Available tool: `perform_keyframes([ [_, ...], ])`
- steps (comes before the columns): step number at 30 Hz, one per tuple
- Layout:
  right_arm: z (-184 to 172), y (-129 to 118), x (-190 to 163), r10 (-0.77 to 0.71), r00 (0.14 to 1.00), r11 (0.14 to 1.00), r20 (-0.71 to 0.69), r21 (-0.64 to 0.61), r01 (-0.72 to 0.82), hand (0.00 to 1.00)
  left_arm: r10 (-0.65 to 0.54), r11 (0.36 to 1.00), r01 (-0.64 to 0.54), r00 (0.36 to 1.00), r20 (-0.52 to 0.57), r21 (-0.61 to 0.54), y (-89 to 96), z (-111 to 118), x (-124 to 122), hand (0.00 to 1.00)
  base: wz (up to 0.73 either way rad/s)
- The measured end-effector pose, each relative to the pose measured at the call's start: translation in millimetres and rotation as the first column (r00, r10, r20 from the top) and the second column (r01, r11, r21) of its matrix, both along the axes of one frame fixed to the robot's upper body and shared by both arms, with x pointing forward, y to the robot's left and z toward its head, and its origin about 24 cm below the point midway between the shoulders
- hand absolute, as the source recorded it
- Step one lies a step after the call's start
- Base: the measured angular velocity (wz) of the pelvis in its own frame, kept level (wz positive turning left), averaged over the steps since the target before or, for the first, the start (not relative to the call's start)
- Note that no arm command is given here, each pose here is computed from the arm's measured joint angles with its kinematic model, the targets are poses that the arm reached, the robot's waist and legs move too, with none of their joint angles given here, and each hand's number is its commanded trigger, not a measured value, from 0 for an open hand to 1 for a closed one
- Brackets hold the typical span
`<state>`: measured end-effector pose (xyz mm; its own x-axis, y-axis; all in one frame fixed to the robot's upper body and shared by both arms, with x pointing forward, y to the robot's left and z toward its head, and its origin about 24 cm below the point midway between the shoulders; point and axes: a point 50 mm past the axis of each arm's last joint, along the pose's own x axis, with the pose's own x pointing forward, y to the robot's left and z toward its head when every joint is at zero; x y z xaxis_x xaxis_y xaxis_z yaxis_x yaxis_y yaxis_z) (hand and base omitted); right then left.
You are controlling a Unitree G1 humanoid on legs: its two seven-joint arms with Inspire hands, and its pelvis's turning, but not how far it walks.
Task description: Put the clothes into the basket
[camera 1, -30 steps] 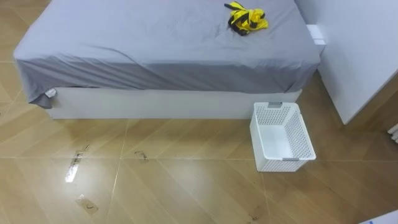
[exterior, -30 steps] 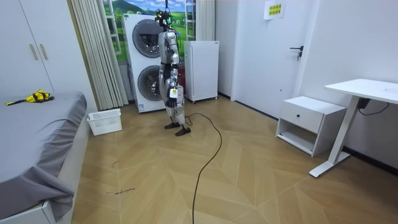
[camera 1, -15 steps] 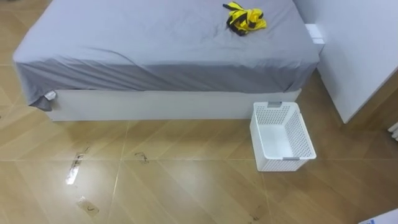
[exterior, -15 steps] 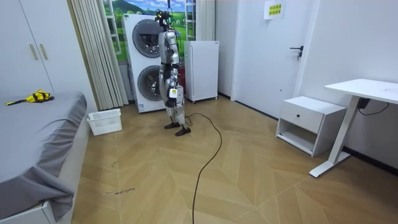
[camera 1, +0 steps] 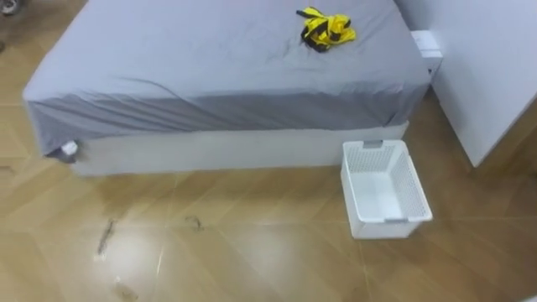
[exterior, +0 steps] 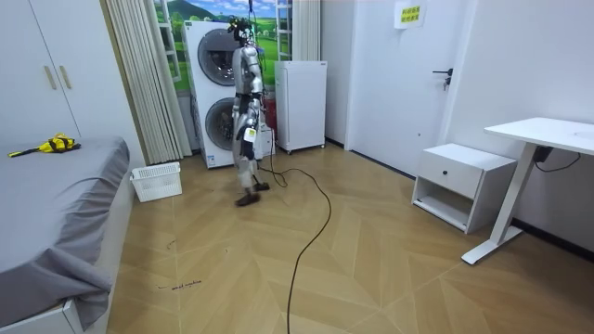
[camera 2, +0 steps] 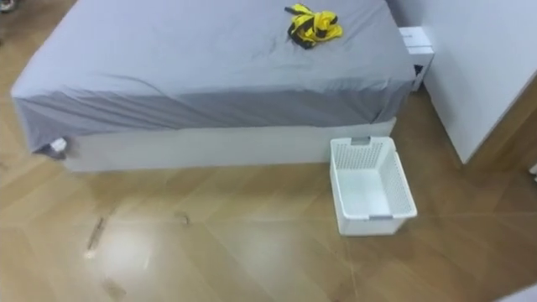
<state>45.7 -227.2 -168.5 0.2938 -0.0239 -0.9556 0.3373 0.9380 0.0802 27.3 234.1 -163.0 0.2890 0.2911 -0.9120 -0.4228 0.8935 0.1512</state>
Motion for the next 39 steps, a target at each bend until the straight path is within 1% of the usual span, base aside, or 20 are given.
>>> perform_keyframes([
  [2, 0, 0, -5, 0.008, 1.000, 1.000, -0.014, -0.003, -0.008, 0.00, 0.014, 1.000, -0.014, 0.999, -0.029, -0.004, -2.1, -1, -12, 0.00, -0.36],
  [3, 0, -1, -8, 0.004, 1.000, 1.000, -0.016, -0.004, -0.004, 0.00, 0.029, 1.000, -0.029, 0.999, -0.027, -0.003, -0.8, -1, -13, 0.00, -0.18],
  [5, 0, -1, -6, -0.014, 1.000, 1.000, 0.001, -0.005, 0.014, 0.00, 0.025, 1.000, -0.025, 1.000, -0.005, 0.007, 2.0, 0, -11, 0.00, 0.00],
  [6, 1, -3, -5, -0.018, 1.000, 1.000, 0.009, -0.009, 0.018, 0.00, 0.014, 1.000, -0.014, 1.000, 0.013, 0.011, 2.9, 1, -5, 0.00, -0.06],
  [10, 2, -2, 0, -0.024, 0.999, 0.999, 0.028, -0.023, 0.024, 0.00, 0.016, 1.000, -0.016, 1.000, 0.008, 0.003, 2.4, -1, -3, 0.00, -0.14],
  [13, 4, -2, 8, -0.016, 0.998, 0.999, 0.062, -0.043, 0.019, 0.00, -0.020, 1.000, 0.019, 0.999, 0.050, 0.015, 0.3, 1, 19, 0.00, 0.07],
  [15, 11, 0, 36, 0.008, 0.986, 0.999, 0.166, -0.041, -0.001, 0.00, -0.060, 0.998, 0.057, 0.994, 0.087, 0.035, -1.4, 3, 36, 0.00, -0.20],
  [16, 13, 1, 43, 0.013, 0.981, 0.999, 0.193, -0.042, -0.005, 0.00, -0.062, 0.998, 0.059, 0.994, 0.094, 0.034, -2.2, 3, 39, 0.00, 0.08],
  [17, 17, 4, 53, 0.019, 0.971, 0.999, 0.237, -0.044, -0.009, 0.00, -0.084, 0.996, 0.081, 0.990, 0.113, 0.034, -4.1, 5, 48, 0.00, 0.41],
  [19, 20, 7, 63, 0.029, 0.961, 0.999, 0.275, -0.050, -0.016, 0.00, -0.131, 0.991, 0.129, 0.985, 0.111, 0.031, -8.4, 4, 51, 0.00, 0.75],
  [20, 22, 7, 65, 0.023, 0.958, 0.998, 0.286, -0.056, -0.007, 0.00, -0.166, 0.986, 0.165, 0.980, 0.110, 0.014, -14.4, 3, 51, 0.00, 0.86],
  [21, 23, 6, 68, 0.020, 0.955, 0.998, 0.295, -0.066, 0.000, 0.00, -0.191, 0.981, 0.192, 0.976, 0.107, -0.002, -19.1, 2, 49, 0.00, 0.75],
  [22, 23, 6, 70, 0.014, 0.952, 0.998, 0.306, -0.067, 0.007, 0.00, -0.193, 0.981, 0.194, 0.976, 0.102, -0.007, -19.6, 2, 47, 0.00, 0.56],
  [25, 38, 3, 95, -0.005, 0.905, 0.994, 0.425, -0.095, 0.050, 0.00, -0.185, 0.982, 0.188, 0.980, 0.075, -0.026, -19.4, -1, 32, 0.00, 0.25],
  [27, 51, 0, 113, -0.021, 0.862, 0.992, 0.507, -0.097, 0.081, 0.00, -0.174, 0.984, 0.176, 0.983, 0.062, -0.021, -15.7, 0, 22, 0.00, 0.23],
  [28, 54, 0, 116, -0.019, 0.854, 0.991, 0.520, -0.103, 0.084, 0.00, -0.168, 0.985, 0.169, 0.984, 0.067, -0.018, -14.9, 0, 22, 0.00, 0.15],
  [30, 59, 4, 124, -0.002, 0.839, 0.992, 0.544, -0.104, 0.069, 0.00, -0.138, 0.990, 0.138, 0.990, 0.025, 0.015, -0.4, 2, 3, 0.00, -0.10],
  [32, 59, 4, 122, -0.001, 0.842, 0.991, 0.540, -0.111, 0.072, 0.00, -0.117, 0.993, 0.117, 0.993, 0.016, 0.027, 3.4, 3, -3, 0.00, 0.11],
  [37, 63, -2, 125, 0.022, 0.843, 0.979, 0.538, -0.183, 0.091, 0.00, -0.076, 0.996, 0.075, 0.997, 0.028, 0.049, 5.7, 5, -5, 0.00, 0.04],
  [39, 79, -2, 141, 0.060, 0.796, 0.970, 0.602, -0.224, 0.096, 0.00, -0.069, 0.997, 0.068, 0.998, 0.015, 0.043, 3.6, 4, -10, 0.00, -0.55],
])
